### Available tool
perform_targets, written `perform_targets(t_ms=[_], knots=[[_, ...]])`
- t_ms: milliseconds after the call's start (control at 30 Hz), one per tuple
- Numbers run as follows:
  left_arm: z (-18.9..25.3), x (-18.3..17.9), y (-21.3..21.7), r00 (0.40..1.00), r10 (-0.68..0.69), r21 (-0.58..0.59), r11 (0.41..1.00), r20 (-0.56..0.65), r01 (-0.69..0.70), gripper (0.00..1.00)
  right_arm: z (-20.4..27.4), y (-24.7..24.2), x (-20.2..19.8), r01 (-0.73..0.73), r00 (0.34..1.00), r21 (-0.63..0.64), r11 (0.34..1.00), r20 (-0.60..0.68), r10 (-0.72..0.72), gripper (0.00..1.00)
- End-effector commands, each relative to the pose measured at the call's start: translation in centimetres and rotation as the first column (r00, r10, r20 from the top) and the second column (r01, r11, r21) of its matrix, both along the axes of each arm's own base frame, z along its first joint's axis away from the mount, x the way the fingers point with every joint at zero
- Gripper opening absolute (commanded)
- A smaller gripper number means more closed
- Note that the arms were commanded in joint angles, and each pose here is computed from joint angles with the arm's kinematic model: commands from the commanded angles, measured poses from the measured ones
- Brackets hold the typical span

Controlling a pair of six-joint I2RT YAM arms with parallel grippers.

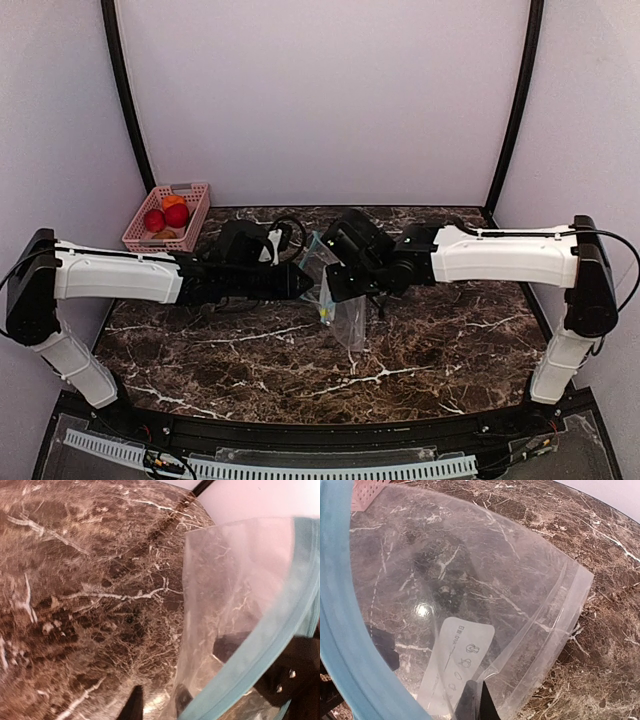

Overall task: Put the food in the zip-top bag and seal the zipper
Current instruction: Pass from the right arm to the left, then pass from the left arm to the right

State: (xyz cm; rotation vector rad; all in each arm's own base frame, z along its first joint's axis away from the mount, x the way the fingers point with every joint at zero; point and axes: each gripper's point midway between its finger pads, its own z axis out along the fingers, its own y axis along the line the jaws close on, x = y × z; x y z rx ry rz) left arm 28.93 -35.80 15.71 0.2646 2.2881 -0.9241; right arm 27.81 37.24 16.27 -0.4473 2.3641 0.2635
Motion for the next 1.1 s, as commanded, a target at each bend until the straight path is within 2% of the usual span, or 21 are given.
perform_targets(t_ms=[0,33,267,400,600,767,933,1067], knots=[[0.3,-0.3,-0.4,1.000,-0.028,-0.016,0.999,-0.002,0.028,0.08,1.7,0.6,-0.3,-0.023,0.999,0.048,0.999,0.027,0.022,0.01],[0.3,-0.3,-0.3,1.000,-0.028,-0.014,0.999,0.000,0.028,0.02,1.8,0.6,-0.4,-0.024,0.999,0.055,0.998,0.022,0.023,0.05],[0.9,-0.5,0.3,1.000,-0.018,-0.021,1.000,0.020,0.018,0.01,5.5,1.3,-1.6,-0.071,0.997,0.178,0.981,0.013,0.070,0.53],[1.0,-0.6,0.3,1.000,-0.023,-0.034,0.999,0.017,0.023,0.01,7.5,1.4,-2.1,-0.086,0.996,0.236,0.968,0.023,0.083,0.67],[1.3,-0.6,0.3,1.000,-0.019,-0.046,0.999,0.021,0.020,0.01,7.0,1.2,-2.3,-0.075,0.997,0.233,0.970,0.005,0.076,0.69],[1.2,-0.7,0.4,1.000,-0.014,-0.044,0.999,0.017,0.015,0.01,5.5,1.9,-3.0,-0.094,0.994,0.212,0.973,-0.032,0.103,0.63],[1.2,-0.7,0.5,1.000,-0.011,-0.042,0.999,0.016,0.011,0.01,5.4,3.9,-4.0,-0.144,0.986,0.245,0.959,-0.044,0.159,0.59],[1.3,-0.7,0.4,1.000,-0.012,-0.049,0.999,0.017,0.012,0.01,4.3,4.7,-3.7,-0.132,0.987,0.237,0.963,-0.061,0.150,0.54]])
